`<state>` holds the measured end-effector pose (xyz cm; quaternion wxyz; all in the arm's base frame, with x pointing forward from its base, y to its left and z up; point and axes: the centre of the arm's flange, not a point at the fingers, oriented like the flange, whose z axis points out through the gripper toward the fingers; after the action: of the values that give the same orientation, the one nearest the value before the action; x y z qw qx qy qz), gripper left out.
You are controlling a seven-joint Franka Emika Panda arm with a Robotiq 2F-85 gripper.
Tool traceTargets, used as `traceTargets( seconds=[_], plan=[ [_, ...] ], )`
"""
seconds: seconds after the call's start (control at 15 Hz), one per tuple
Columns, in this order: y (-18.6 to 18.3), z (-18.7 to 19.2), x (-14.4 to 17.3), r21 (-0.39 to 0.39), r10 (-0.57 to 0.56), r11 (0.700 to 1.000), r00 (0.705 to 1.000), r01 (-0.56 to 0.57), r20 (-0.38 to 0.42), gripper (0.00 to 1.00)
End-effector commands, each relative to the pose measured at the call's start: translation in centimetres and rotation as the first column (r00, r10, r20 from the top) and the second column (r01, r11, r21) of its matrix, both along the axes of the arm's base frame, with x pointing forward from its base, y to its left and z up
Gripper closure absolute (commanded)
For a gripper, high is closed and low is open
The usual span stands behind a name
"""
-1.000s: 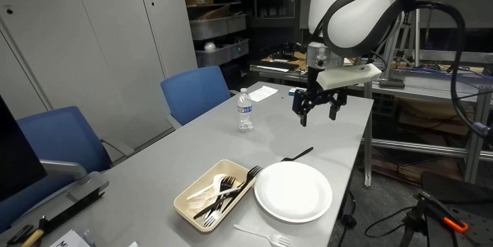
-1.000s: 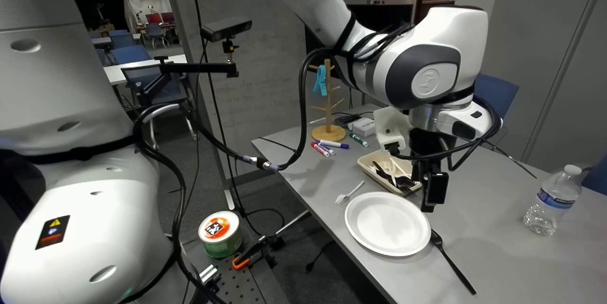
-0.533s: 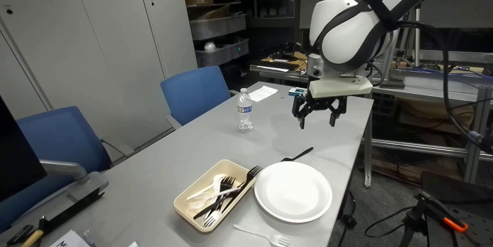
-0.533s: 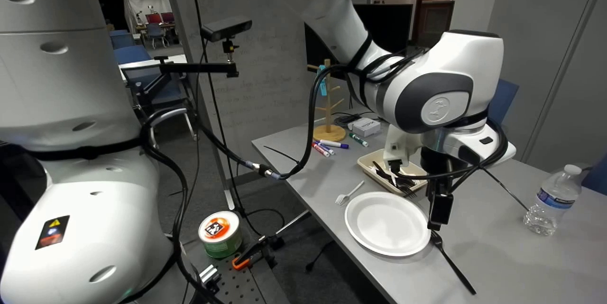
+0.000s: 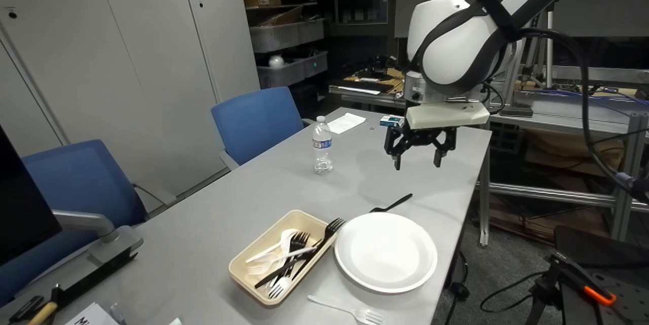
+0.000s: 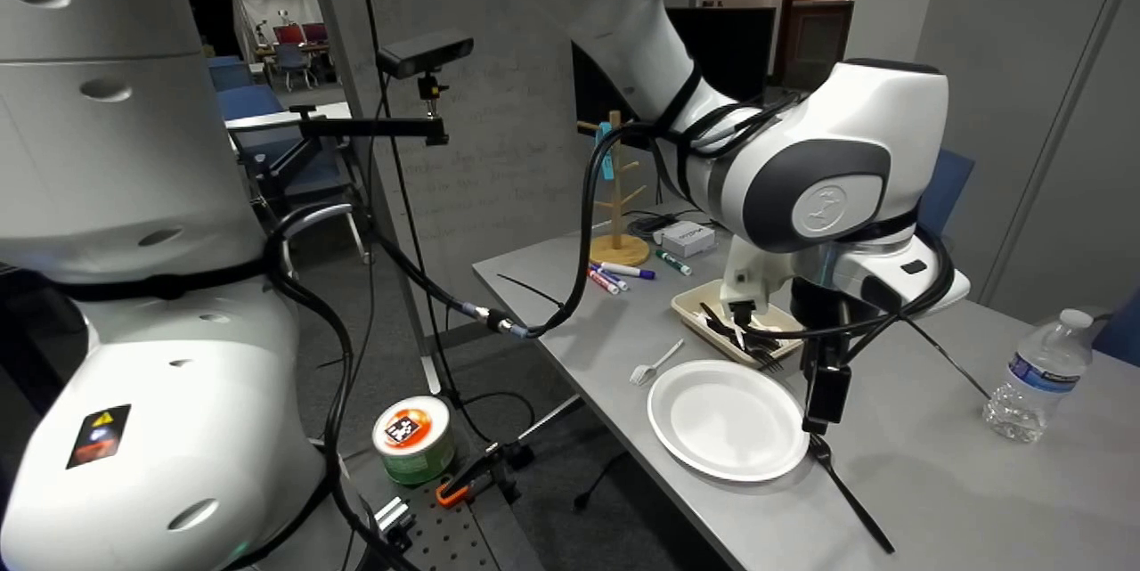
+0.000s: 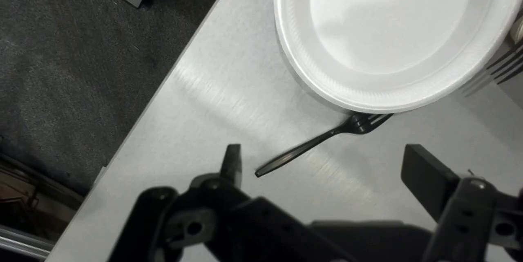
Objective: Pick up the silver fork from the table and place it on the white plate then pick up the white fork from the table and put it on the white plate
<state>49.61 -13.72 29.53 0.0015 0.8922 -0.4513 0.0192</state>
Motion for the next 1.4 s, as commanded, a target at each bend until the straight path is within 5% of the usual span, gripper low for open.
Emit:
traceTargets(
  seconds=[0.0,1.33],
  plan=[
    [-0.4,-2.4,1.3,0.022,-0.079,0.997,0.997,0.080,-0.018,0.00],
    [-4.5,-13.1,5.5,0.118,-0.399,0.908,0.916,0.401,-0.045,0.00]
  ],
)
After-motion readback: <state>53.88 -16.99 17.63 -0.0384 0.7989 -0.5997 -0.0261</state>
